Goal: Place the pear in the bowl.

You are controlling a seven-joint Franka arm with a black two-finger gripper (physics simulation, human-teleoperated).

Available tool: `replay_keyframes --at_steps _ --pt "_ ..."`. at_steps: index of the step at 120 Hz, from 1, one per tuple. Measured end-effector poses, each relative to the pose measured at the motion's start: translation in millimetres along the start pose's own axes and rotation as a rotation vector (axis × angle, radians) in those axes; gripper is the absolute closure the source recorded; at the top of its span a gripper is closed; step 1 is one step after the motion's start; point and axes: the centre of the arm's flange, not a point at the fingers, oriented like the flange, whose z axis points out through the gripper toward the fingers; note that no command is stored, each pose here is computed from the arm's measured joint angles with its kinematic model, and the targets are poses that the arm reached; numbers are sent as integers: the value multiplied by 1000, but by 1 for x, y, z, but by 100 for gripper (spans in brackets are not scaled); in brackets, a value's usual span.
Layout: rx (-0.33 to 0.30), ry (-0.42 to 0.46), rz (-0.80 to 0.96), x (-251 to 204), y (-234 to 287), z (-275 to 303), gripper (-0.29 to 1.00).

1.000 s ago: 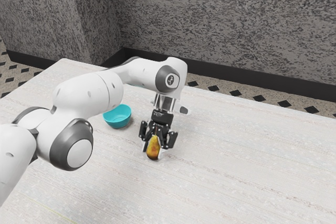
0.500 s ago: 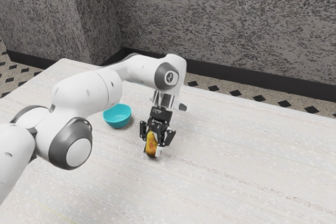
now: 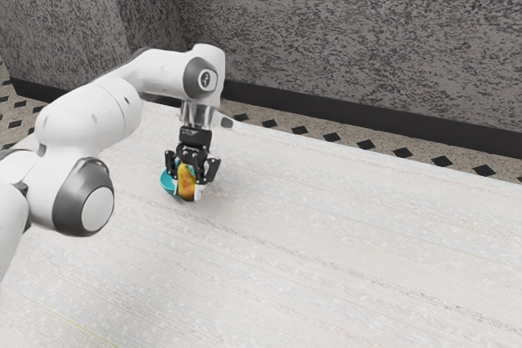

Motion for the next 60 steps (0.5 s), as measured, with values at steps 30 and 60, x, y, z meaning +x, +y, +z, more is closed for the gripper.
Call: replay_keyframes --at_steps 30,60 --pt "-40 170 -44 -5 -54 -46 52" --pt "-48 297 -46 11 -65 -54 43"
